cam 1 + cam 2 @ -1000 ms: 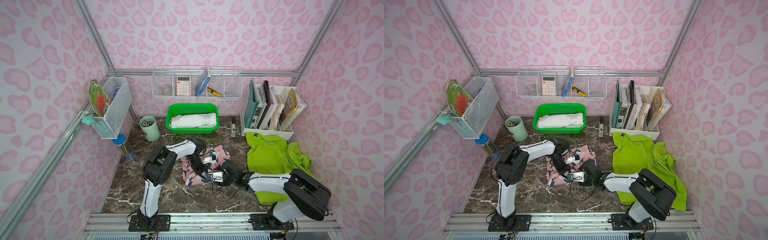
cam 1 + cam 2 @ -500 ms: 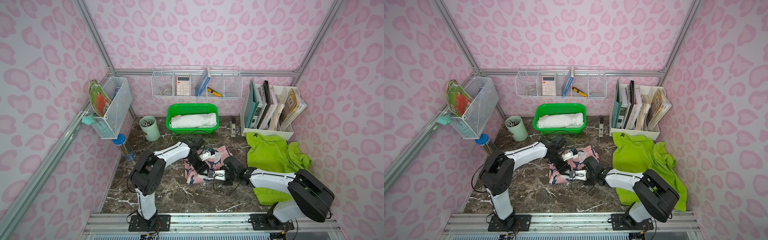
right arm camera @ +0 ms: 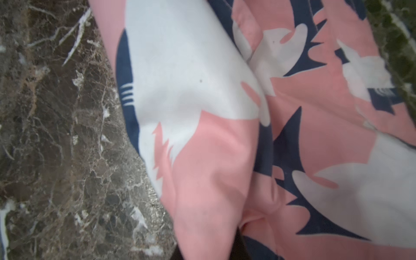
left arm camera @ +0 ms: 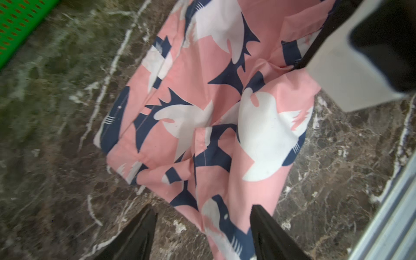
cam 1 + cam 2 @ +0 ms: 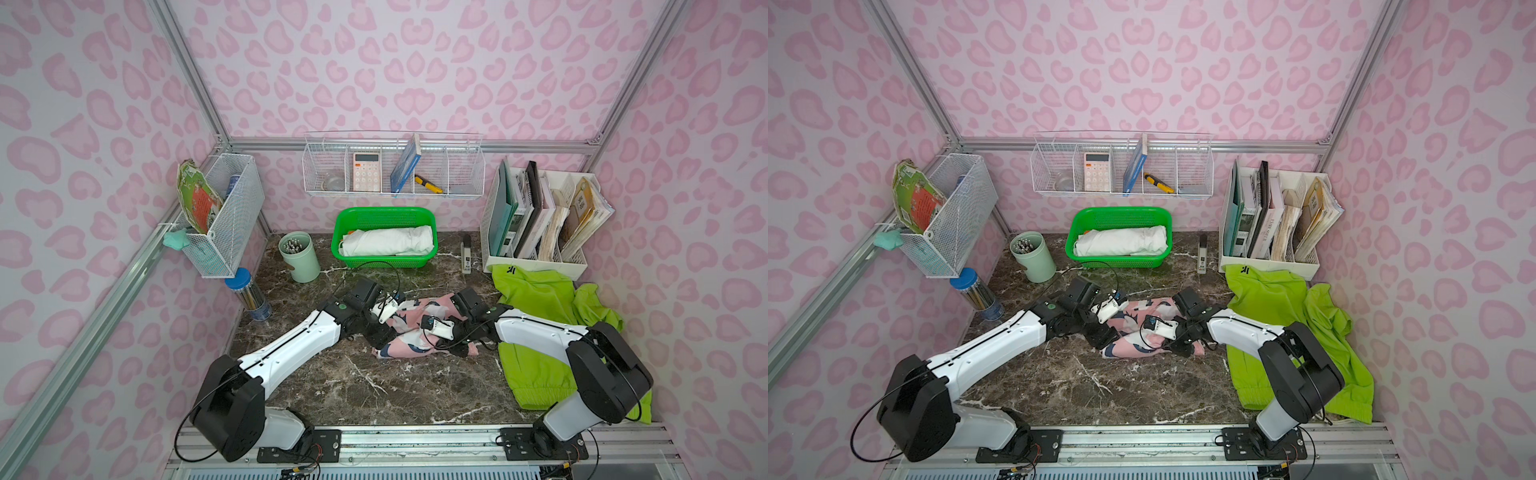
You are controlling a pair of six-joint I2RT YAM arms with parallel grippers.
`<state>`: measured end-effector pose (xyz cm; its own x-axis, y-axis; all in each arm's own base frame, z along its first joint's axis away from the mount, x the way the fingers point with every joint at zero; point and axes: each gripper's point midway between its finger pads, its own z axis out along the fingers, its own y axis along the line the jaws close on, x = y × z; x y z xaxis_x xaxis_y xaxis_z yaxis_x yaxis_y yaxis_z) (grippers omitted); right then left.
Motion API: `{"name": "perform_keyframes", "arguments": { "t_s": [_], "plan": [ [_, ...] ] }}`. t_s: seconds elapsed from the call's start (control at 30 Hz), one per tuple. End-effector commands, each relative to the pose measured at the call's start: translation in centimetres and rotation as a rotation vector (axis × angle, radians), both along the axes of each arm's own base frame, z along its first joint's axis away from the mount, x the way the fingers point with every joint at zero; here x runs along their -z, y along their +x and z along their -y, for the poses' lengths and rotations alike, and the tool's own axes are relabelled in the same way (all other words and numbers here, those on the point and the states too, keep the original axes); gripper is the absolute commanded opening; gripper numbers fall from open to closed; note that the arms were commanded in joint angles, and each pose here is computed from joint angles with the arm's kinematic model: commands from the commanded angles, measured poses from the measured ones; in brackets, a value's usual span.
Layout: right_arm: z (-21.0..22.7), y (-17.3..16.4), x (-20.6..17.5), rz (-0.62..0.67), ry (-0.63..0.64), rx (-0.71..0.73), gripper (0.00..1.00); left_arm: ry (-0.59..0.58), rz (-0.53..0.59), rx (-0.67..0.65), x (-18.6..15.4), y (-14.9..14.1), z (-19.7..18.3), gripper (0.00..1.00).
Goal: Roll up the shorts
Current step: Roll the shorts at the center of the board.
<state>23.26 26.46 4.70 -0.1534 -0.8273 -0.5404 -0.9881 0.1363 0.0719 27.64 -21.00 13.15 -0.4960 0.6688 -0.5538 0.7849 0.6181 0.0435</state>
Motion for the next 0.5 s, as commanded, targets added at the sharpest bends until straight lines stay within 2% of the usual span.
{"name": "perform_keyframes", "arguments": {
  "t_s": [0.0,0.2,0.37,0.47],
  "plan": [
    [0.2,-2.3,0.6,-0.215,-0.031,0.026,0.0,0.004,0.153,-0.016,-2.4,1.8,-0.3,0.72],
    [-0.5,-1.5,1.2,-0.321,-0.025,0.092,0.0,0.089,0.23,0.109,-2.3,0.3,0.9,0.72],
    [-0.3,-0.7,1.6,-0.443,-0.014,0.159,0.0,0.188,0.318,0.234,-0.2,-1.2,3.3,0.72],
    [-0.3,-0.6,2.0,-0.483,-0.009,0.169,0.0,0.223,0.316,0.289,1.4,-2.1,4.5,0.72]
  ]
}}
